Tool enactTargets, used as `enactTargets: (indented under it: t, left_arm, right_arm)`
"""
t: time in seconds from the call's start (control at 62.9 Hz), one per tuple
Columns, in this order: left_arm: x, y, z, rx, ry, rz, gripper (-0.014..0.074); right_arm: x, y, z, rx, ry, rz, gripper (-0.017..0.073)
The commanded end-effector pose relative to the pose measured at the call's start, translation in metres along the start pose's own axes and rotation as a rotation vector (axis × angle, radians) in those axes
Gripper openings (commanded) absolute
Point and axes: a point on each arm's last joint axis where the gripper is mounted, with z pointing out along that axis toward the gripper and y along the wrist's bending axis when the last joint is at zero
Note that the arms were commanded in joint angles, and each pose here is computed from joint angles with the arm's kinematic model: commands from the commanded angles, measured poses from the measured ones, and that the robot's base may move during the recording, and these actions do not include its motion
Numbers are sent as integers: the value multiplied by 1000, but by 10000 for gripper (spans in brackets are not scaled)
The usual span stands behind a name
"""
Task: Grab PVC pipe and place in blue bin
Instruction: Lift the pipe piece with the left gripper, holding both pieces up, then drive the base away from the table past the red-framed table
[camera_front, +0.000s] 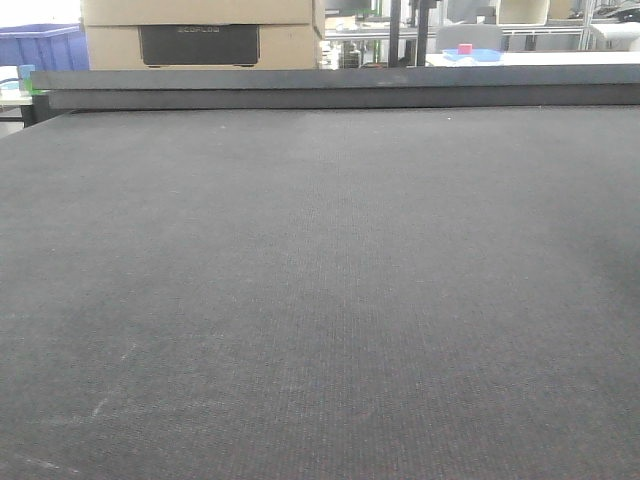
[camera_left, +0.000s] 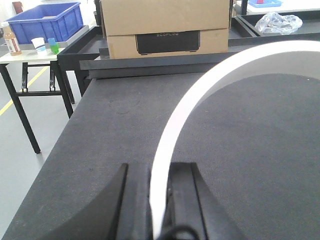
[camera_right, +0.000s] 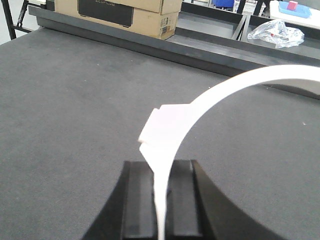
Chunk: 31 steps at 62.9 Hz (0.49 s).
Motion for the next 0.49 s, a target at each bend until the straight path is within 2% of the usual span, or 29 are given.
enactTargets:
  t: [0.0, 0.477]
  left_arm:
    - [-3, 0, -2, 4, -37, -9, -111]
    - [-4, 0, -2, 4, -44, -9, -111]
  right_arm:
    - [-3, -1, -3, 12, -26, -14, -168]
    - [-3, -1, -3, 12, -27, -14, -168]
